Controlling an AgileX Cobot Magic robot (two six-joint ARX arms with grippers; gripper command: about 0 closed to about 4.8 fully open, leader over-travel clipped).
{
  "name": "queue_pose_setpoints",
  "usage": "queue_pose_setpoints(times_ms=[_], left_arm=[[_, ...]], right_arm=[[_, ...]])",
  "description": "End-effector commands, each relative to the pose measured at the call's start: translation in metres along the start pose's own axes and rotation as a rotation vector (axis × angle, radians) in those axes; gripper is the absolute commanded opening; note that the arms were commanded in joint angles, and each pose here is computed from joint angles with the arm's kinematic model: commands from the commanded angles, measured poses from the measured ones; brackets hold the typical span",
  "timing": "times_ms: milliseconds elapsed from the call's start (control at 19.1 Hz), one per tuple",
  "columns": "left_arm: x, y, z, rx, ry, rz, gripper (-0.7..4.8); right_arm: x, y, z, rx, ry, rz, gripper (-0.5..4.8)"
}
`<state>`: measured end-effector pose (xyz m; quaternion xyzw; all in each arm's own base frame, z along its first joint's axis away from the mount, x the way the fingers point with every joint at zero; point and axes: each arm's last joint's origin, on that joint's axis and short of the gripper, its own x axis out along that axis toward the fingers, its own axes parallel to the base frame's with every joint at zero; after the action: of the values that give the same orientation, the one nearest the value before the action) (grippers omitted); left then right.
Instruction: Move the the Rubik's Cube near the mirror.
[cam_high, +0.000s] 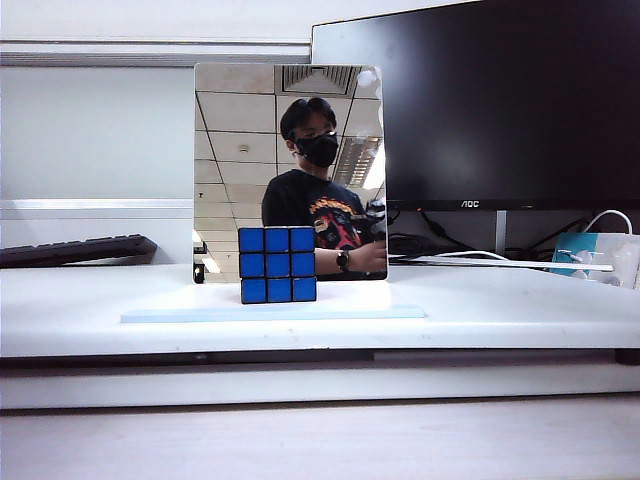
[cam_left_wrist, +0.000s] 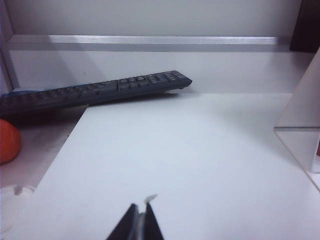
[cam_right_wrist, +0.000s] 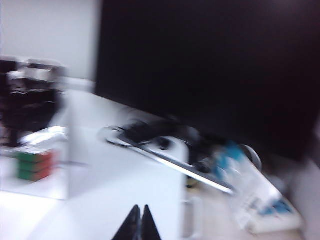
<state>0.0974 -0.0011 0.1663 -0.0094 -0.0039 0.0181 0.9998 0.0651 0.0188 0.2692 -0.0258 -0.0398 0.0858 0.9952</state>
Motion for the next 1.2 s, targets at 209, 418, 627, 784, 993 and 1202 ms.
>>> queue_pose_setpoints(times_ms=[209, 418, 627, 784, 993, 1202], left_arm=[[0.0, 0.0, 0.001, 0.003, -0.01, 0.0, 0.22], [0.0, 0.0, 0.001, 0.003, -0.01, 0.0, 0.22], [0.0, 0.0, 0.001, 0.003, -0.01, 0.0, 0.22], [0.0, 0.0, 0.001, 0.003, -0.01, 0.0, 0.22], [0.0, 0.0, 0.001, 0.003, -0.01, 0.0, 0.22], [0.0, 0.0, 0.001, 0.003, -0.01, 0.0, 0.22]], right_arm=[[0.02, -0.005, -0.082, 0.008, -0.092, -0.028, 0.0], [0.021, -0.011, -0.091, 0.021, -0.042, -0.025, 0.0], [0.022, -0.012, -0.098, 0.033, -0.011, 0.0, 0.0], [0.022, -0.013, -0.098, 0.106, -0.013, -0.041, 0.0], [0.022, -0.013, -0.099, 0.124, -0.009, -0.049, 0.0], [0.022, -0.013, -0.099, 0.124, -0.009, -0.049, 0.0]])
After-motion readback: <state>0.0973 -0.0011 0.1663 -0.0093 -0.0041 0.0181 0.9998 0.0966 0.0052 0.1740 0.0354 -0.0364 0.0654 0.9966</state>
